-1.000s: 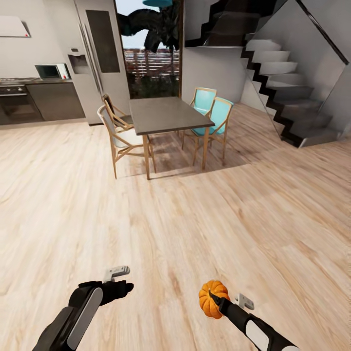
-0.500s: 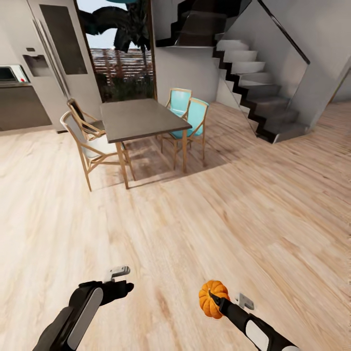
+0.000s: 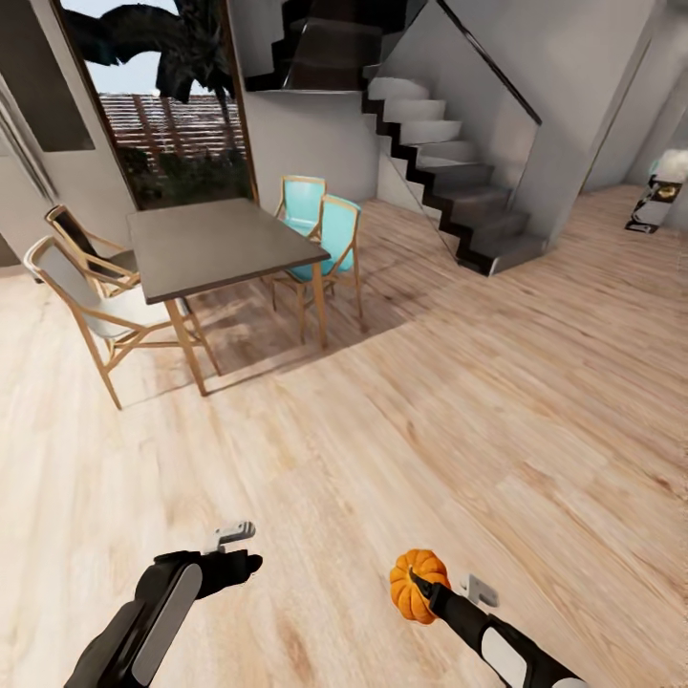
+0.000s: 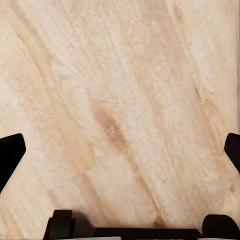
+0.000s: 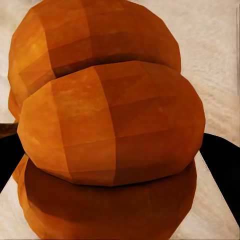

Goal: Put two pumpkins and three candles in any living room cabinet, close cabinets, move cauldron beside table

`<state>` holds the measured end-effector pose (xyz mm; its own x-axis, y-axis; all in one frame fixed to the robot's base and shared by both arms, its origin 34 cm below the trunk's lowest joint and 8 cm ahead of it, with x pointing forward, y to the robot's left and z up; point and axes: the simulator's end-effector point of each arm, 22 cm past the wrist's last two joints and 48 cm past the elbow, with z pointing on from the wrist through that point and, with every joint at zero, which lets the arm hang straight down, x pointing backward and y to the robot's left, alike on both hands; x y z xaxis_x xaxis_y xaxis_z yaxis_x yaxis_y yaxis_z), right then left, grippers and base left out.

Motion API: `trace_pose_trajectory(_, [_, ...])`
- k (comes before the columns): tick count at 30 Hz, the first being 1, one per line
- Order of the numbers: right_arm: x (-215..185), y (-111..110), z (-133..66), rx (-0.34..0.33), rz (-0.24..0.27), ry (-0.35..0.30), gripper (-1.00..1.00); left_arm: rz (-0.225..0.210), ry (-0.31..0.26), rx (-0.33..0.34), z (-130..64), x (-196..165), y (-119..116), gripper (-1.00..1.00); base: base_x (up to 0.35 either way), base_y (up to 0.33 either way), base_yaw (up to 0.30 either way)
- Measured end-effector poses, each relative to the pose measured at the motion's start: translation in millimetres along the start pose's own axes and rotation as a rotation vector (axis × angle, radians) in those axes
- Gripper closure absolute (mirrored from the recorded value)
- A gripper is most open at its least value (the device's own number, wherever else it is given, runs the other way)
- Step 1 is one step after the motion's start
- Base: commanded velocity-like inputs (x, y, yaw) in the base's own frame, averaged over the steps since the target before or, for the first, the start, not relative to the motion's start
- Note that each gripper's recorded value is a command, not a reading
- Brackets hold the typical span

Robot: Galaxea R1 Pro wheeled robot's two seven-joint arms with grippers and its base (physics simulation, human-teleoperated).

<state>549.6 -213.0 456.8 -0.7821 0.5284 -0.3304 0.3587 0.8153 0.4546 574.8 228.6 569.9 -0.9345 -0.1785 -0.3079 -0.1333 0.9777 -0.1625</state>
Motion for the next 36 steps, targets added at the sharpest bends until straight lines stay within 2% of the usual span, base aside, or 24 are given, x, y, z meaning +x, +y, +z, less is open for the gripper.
trace_pose_trajectory(7, [-5, 0, 0.0, 0.0, -0.006, -0.022, 1.0, 0.0, -0.001, 0.001, 0.0, 0, 0, -1.0, 0.309, 0.115, -0.279])
trace_pose_trajectory(13, [-4, 0, 0.0, 0.001, -0.005, -0.022, 1.0, -0.001, -0.001, 0.001, 0.1, 0, -2, -1.0, 0.315, 0.116, -0.279])
trace_pose_trajectory(17, [4, -8, -1.0, 0.018, -0.002, -0.007, 1.0, -0.001, -0.001, 0.002, 0.1, 0, -2, -1.0, 0.319, 0.097, -0.247])
trace_pose_trajectory(36, [7, -10, -1.4, 0.023, 0.002, -0.002, 1.0, 0.0, 0.0, 0.004, 0.3, 1, -4, -1.0, 0.324, 0.012, -0.039])
